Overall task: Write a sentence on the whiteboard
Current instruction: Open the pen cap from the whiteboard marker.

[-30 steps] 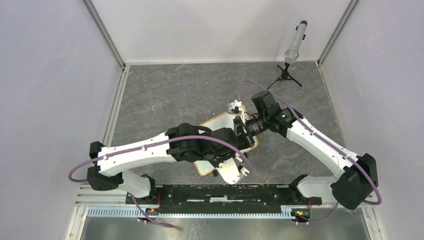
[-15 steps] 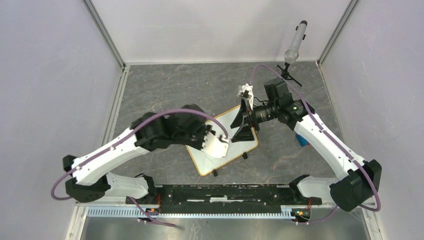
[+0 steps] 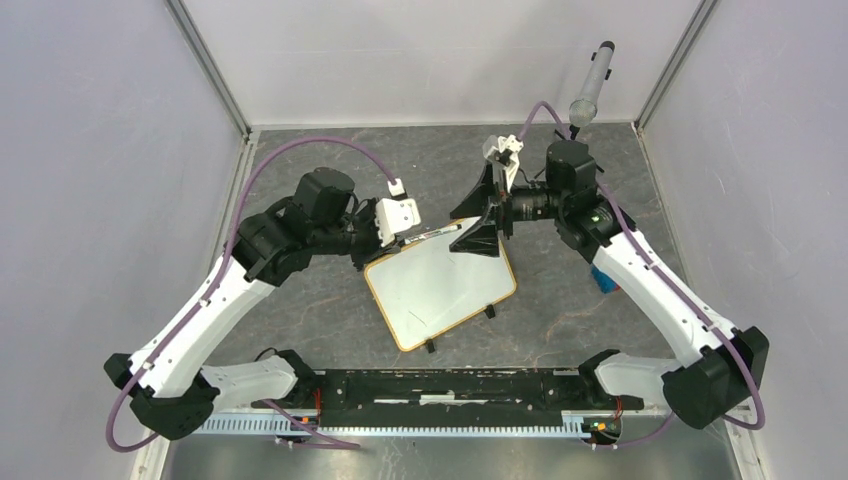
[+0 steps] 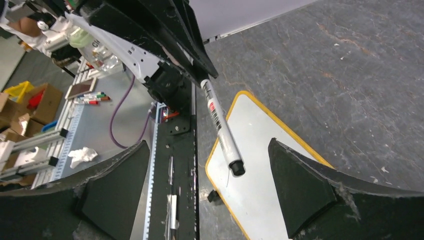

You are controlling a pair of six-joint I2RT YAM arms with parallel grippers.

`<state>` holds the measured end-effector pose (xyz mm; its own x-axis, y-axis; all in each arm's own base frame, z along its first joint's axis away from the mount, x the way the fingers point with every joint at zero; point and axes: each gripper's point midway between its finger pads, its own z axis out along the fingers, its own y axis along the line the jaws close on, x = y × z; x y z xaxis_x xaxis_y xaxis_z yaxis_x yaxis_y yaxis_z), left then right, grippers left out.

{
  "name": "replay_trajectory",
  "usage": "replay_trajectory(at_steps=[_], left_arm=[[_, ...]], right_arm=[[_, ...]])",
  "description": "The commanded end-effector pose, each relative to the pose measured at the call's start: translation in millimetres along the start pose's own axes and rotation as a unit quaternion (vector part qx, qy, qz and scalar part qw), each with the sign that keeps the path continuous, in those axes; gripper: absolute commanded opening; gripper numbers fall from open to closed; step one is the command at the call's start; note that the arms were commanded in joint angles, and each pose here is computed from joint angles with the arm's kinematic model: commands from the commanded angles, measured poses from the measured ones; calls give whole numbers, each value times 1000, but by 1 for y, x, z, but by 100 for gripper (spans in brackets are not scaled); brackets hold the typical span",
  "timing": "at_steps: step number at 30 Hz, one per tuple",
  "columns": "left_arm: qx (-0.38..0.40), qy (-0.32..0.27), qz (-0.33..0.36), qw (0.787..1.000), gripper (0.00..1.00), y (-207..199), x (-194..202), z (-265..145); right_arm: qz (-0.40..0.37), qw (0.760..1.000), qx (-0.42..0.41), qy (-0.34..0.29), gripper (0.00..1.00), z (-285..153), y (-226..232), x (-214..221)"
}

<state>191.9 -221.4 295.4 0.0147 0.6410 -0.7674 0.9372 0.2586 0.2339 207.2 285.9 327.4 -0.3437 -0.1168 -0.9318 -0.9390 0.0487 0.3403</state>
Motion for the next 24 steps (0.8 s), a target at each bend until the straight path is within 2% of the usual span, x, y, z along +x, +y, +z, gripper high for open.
replay_trajectory(at_steps=[1, 10, 17, 20, 24], left_arm=[[33, -81, -49, 995, 2, -6, -38, -6], [55, -68, -30, 996, 2, -10, -33, 1], [63, -71, -31, 995, 2, -8, -41, 4], [68, -70, -27, 995, 2, -9, -41, 5], [71, -68, -31, 995, 2, -8, -41, 7]], right_arm=[[14, 1000, -12, -20, 92, 14, -1, -16], [24, 998, -42, -32, 69, 25, 13, -19], [57, 997, -47, -2, 56, 33, 14, 1], [52, 998, -31, 15, 58, 33, 9, 7], [52, 998, -26, 22, 50, 33, 8, 13]])
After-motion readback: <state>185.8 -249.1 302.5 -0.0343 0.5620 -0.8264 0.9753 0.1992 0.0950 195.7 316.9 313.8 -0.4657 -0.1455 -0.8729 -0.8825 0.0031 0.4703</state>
